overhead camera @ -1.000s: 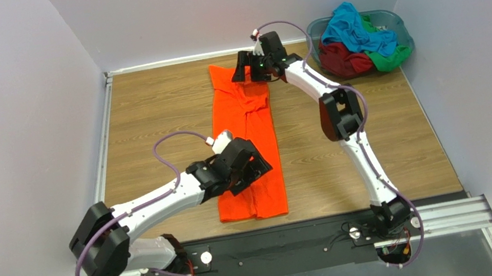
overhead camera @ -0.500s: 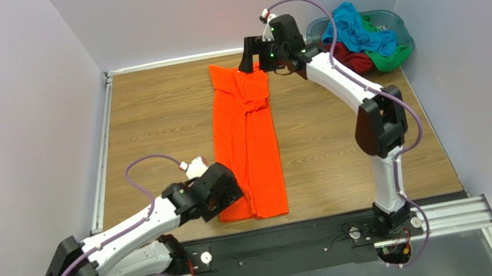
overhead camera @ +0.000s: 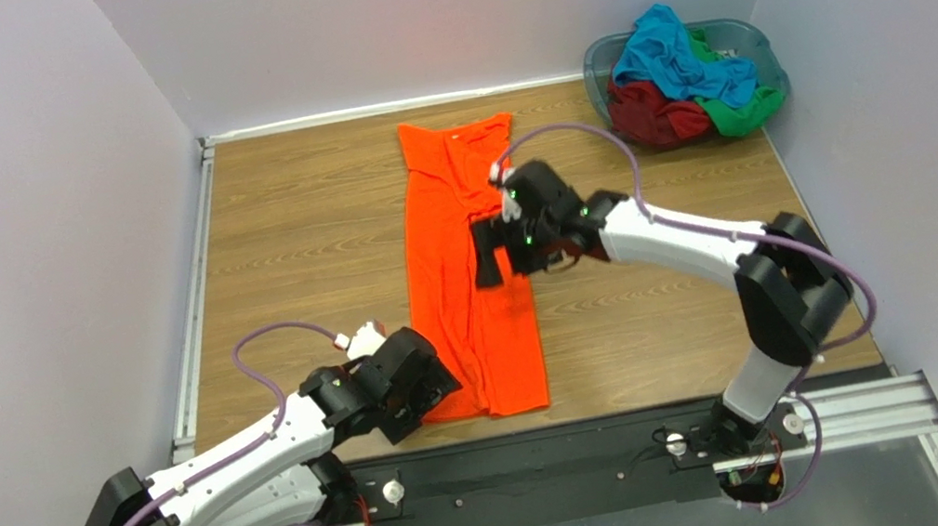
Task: Fold and stack the t-shirts
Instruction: Fold the tshirt
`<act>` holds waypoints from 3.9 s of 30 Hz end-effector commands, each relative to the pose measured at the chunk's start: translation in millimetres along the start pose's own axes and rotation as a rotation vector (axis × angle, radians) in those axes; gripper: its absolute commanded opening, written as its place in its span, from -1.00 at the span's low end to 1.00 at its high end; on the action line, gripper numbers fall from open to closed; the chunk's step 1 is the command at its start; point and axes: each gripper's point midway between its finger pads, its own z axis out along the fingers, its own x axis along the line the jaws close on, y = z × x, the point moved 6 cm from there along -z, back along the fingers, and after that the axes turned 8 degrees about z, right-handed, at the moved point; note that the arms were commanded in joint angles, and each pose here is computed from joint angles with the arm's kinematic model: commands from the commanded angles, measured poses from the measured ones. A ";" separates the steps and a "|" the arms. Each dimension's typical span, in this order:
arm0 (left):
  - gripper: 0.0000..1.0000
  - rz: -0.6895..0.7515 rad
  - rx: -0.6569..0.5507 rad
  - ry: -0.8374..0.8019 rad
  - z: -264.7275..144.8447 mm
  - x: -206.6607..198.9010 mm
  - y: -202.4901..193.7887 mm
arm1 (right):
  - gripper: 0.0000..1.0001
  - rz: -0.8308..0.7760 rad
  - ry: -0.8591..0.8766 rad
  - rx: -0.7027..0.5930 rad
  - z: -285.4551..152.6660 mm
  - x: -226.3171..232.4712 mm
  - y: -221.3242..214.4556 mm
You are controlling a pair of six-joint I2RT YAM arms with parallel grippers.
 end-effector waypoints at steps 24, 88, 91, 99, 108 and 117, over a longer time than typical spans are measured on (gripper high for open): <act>0.97 0.044 -0.010 -0.084 -10.8 -13.1 4.0 | 1.00 0.131 -0.003 0.263 3.7 -7.1 -160.6; -1.00 0.123 0.203 -0.131 13.5 15.8 -35.9 | 0.13 0.119 -0.103 0.455 -64.9 -35.6 -218.0; -1.00 0.121 0.204 -0.138 13.0 14.8 -35.9 | -0.05 0.126 -0.090 0.456 -60.9 -35.4 -219.3; -1.00 0.123 0.189 -0.191 9.7 3.9 -32.7 | -0.58 0.114 -0.106 0.393 -47.9 -32.8 -208.8; -1.00 0.120 0.172 -0.213 4.9 -1.9 -29.2 | -0.90 0.078 -0.075 0.350 -51.3 -26.5 -198.5; -1.00 0.136 -0.003 -0.338 -13.0 -39.3 0.3 | -0.99 0.029 -0.045 0.198 -57.8 -6.3 -161.3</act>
